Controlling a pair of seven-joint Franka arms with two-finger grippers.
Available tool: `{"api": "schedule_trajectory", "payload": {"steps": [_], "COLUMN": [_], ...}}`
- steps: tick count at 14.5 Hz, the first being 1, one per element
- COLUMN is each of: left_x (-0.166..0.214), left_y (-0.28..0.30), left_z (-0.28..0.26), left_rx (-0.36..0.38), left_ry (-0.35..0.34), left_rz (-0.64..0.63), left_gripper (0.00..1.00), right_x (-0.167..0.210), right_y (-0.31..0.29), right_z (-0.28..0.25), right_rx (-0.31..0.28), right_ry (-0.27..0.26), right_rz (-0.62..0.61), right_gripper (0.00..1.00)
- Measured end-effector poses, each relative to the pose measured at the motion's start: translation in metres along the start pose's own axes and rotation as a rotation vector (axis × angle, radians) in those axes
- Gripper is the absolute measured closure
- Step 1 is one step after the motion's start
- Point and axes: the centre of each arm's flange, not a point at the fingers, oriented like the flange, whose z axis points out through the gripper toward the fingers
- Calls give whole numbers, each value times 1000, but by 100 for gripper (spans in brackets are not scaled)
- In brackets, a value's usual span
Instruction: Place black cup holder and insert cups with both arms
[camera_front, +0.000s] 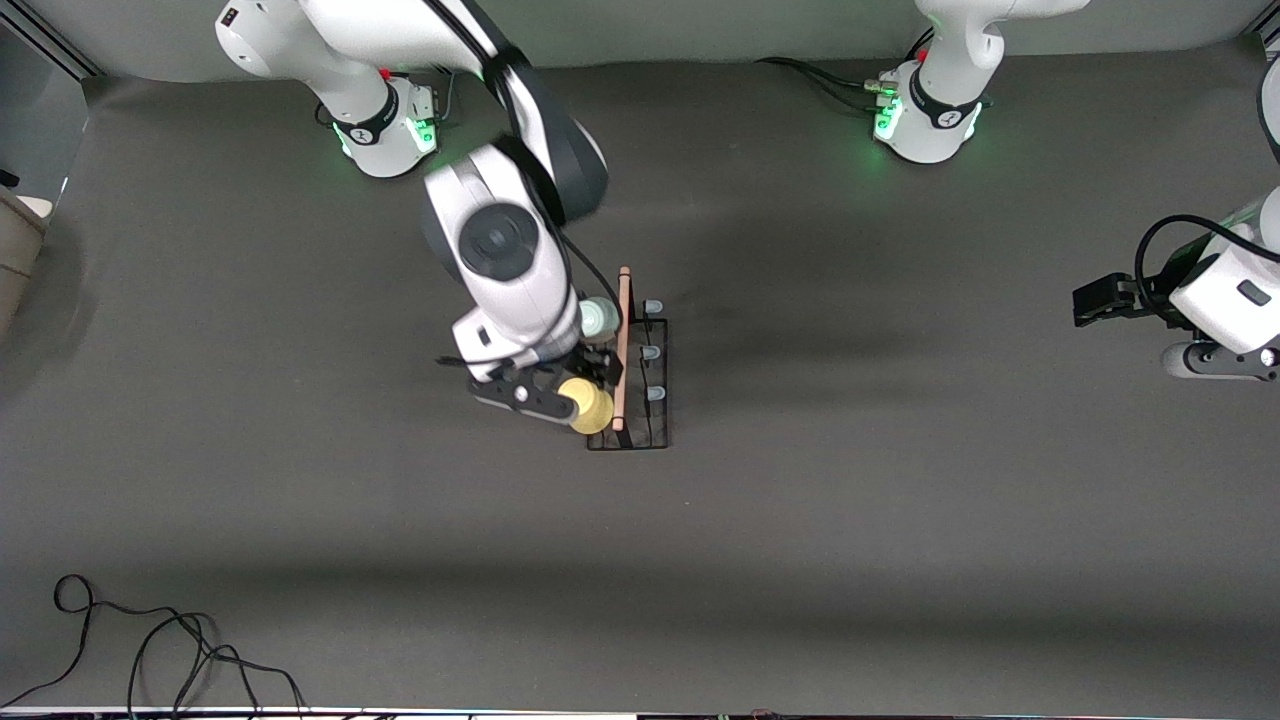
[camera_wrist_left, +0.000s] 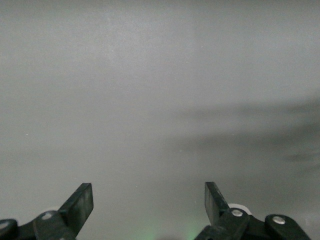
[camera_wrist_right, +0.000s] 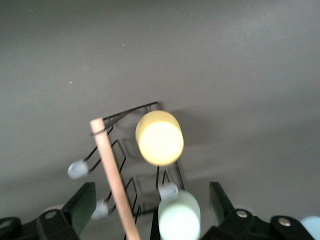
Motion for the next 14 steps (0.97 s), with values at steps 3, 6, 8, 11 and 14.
{"api": "schedule_trajectory", "payload": {"steps": [3,6,8,11,14], "left_x": [0,-2,-6,-6,4], "left_y": [13,60,103,146,181], "left_z": [-1,-3,-4,-4,2], "left_rx": [-7,-6,-9,-118,-190], "left_ry": [1,12,21,4,13], "left_rz": [-24,-61,-48,-55,-93], "left_gripper": [0,0,2,2,4], "right_x": [-13,-6,19,57,84], "right_y": [24,76,134,243,327], "right_z": [-71,-124,-153,-181,-192], "right_rx": [19,-28,-10,8,7], "right_ry": [-29,-30,-39,-39,-35], "right_rz": [-35,-126,-170,-248,-325], "right_gripper": [0,0,0,0,0]}}
